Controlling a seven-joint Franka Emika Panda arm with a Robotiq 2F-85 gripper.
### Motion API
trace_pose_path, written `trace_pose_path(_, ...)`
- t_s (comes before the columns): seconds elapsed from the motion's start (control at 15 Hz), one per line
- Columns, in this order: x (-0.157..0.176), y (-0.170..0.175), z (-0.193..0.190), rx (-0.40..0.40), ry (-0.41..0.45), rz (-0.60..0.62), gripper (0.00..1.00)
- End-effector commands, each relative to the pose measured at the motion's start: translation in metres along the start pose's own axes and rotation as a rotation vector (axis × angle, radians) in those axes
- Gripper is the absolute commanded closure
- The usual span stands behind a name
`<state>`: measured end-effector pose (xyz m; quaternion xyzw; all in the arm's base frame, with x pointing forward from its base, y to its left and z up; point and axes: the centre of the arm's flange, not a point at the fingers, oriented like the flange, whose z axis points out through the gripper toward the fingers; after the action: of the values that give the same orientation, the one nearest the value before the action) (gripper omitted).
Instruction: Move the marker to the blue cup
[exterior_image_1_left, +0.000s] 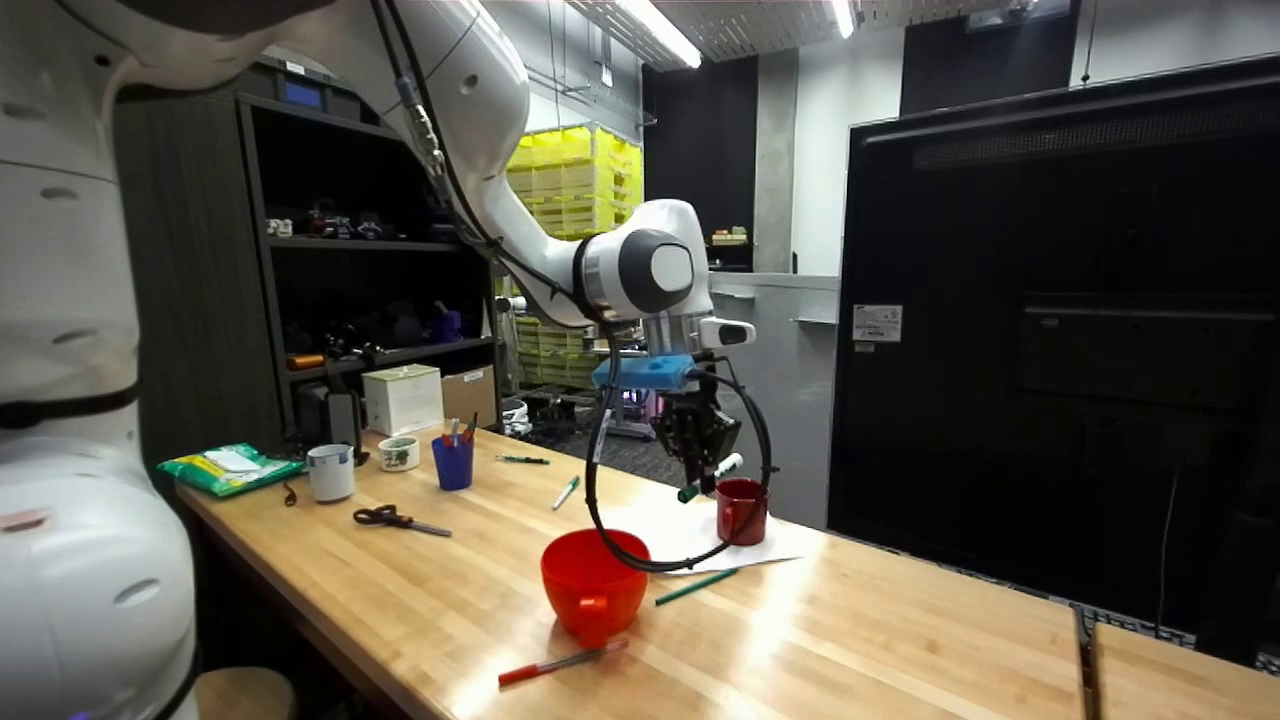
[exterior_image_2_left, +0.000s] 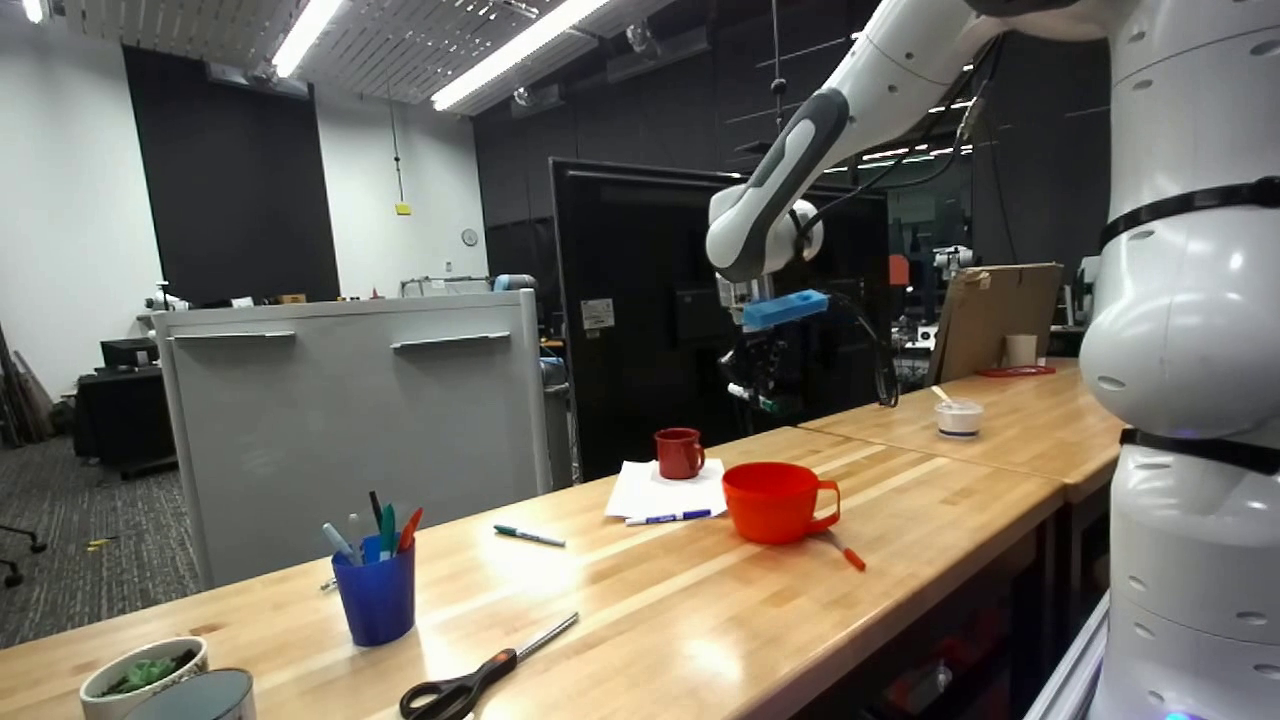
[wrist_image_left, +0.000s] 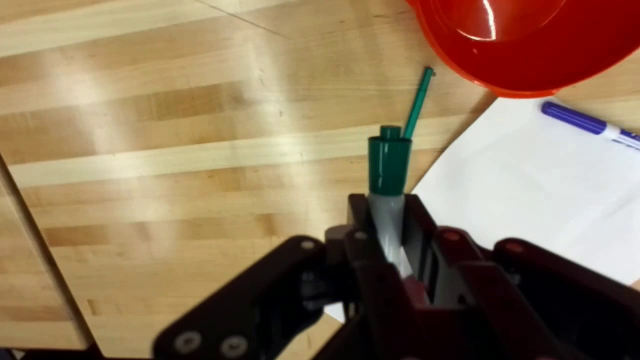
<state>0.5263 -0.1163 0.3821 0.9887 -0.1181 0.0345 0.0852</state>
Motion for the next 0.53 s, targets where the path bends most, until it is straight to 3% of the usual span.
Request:
trace_pose_path(0.0, -0.014, -0.033, -0.029, -0.022, 0.059, -0.122, 0.95)
trace_pose_path(0.47, -0.034, -0.097, -0.059, 0.029, 0.128, -0.402, 0.95)
